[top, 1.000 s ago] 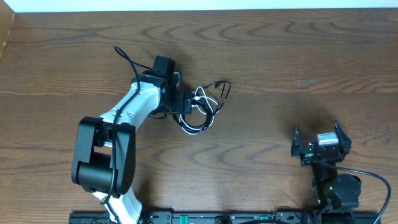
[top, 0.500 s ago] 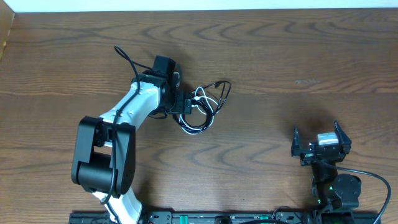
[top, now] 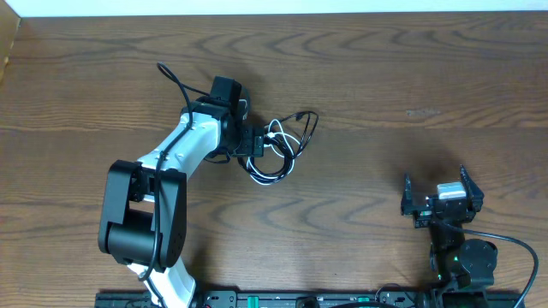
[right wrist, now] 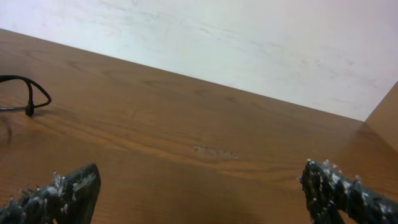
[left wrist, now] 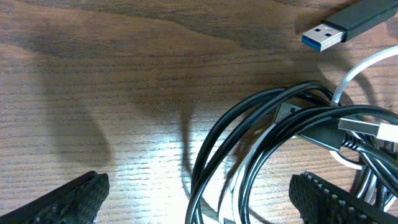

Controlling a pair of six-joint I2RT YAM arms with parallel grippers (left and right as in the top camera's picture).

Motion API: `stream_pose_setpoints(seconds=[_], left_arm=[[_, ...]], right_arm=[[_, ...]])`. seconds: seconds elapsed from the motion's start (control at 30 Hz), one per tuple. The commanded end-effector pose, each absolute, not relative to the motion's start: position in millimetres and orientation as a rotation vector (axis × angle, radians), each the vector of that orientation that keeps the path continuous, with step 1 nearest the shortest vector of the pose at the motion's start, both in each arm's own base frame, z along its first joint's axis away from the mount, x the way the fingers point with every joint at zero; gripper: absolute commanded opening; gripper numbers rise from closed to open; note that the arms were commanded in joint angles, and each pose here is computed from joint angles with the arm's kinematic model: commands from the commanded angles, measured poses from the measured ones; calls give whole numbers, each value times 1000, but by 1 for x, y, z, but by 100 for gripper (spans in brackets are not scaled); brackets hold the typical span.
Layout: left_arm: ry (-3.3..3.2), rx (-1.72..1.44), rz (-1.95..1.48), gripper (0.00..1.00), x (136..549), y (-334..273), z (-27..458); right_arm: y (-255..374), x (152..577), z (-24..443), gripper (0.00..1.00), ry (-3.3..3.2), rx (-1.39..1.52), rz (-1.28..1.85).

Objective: Untangle cables

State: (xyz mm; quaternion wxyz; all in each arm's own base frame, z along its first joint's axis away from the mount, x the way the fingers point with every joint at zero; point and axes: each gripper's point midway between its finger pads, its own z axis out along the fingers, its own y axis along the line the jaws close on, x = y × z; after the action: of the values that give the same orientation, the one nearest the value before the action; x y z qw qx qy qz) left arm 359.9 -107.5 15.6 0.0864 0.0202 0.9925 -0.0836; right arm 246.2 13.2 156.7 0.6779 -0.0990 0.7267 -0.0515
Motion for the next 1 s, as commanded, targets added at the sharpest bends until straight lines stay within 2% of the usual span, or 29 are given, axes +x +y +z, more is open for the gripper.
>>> stream_pose_setpoints(seconds=[0.0, 0.83, 0.97], left_arm=[[2964, 48, -234, 98, 360, -105, 13], [2964, 47, -234, 98, 360, -105, 13], [2868, 54, -257, 98, 382, -110, 19]], right_arm=[[16, 246, 156, 99, 1630, -240, -112], [16, 246, 156, 99, 1630, -240, -112], [16, 246, 156, 99, 1630, -240, -112]])
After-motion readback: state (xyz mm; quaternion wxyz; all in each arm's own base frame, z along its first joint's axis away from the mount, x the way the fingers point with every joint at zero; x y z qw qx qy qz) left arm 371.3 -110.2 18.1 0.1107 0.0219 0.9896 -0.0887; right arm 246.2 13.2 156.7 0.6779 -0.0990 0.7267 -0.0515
